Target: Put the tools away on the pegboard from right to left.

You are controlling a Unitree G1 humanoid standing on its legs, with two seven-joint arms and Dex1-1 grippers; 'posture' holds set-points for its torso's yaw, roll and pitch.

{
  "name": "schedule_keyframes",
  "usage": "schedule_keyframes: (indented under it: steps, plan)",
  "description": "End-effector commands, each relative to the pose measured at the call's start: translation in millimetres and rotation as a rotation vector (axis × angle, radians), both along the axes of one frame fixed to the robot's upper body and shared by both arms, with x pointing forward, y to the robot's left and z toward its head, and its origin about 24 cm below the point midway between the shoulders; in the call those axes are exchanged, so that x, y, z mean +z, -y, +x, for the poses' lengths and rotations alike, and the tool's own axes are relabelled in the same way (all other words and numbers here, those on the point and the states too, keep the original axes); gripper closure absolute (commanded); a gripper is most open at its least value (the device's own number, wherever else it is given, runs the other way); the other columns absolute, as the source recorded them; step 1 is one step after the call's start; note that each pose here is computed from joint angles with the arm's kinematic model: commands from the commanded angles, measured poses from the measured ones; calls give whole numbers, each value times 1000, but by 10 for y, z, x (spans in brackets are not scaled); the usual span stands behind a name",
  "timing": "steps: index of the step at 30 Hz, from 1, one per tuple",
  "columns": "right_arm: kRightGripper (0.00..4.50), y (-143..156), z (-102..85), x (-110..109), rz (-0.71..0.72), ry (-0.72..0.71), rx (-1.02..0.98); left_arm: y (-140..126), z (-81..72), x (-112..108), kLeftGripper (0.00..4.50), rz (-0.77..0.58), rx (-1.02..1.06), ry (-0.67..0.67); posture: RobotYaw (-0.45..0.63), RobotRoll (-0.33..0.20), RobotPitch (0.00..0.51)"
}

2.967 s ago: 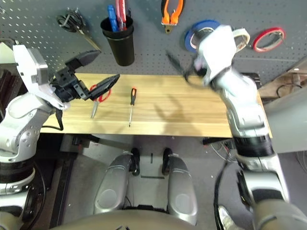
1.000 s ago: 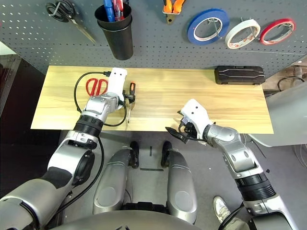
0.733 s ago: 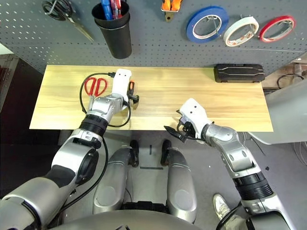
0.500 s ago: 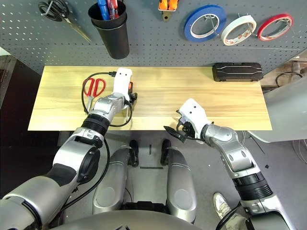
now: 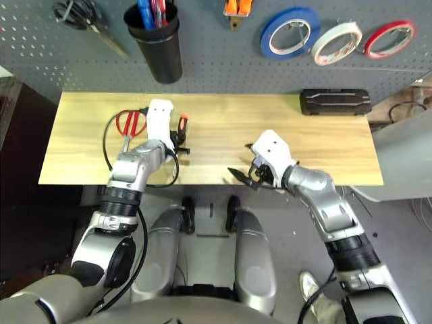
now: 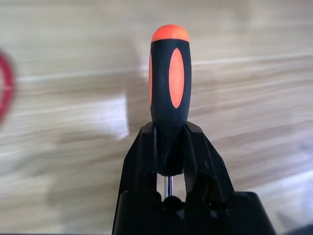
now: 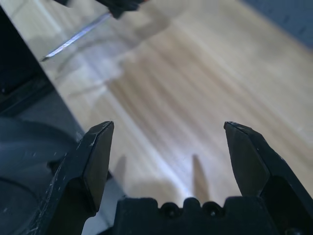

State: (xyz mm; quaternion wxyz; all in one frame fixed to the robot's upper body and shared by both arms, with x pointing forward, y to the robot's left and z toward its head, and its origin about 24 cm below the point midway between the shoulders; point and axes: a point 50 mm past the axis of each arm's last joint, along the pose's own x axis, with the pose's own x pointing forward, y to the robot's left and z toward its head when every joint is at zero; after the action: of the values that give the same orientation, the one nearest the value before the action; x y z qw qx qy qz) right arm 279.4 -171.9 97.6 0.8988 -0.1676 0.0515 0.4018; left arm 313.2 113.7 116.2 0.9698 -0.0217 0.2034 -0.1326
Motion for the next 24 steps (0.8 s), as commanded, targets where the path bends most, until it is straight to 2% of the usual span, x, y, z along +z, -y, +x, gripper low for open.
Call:
schedule_keyframes:
  steps: [1, 5, 8, 11, 17, 24]
  plan:
    - [0, 66, 7, 30, 42, 2, 0, -143, -193, 100, 3914, -28, 13, 8, 146, 0, 337]
    - [0, 128, 33, 215, 105, 51, 22, -333, -379, 338, 3914, -46, 9, 106, 171, 0, 318]
    - [0, 170, 59, 316, 147, 90, 29, -417, -442, 464, 3914, -72, 6, 165, 180, 0, 300]
    - [0, 210, 70, 428, 190, 146, 42, -484, -491, 623, 3914, -153, -12, 253, 181, 0, 291]
    - [0, 280, 59, 572, 255, 228, 73, -581, -504, 930, 3914, -238, -52, 427, 178, 0, 270]
    - [0, 383, 13, 781, 339, 281, 111, -664, -512, 1404, 3914, -309, -95, 641, 164, 0, 253]
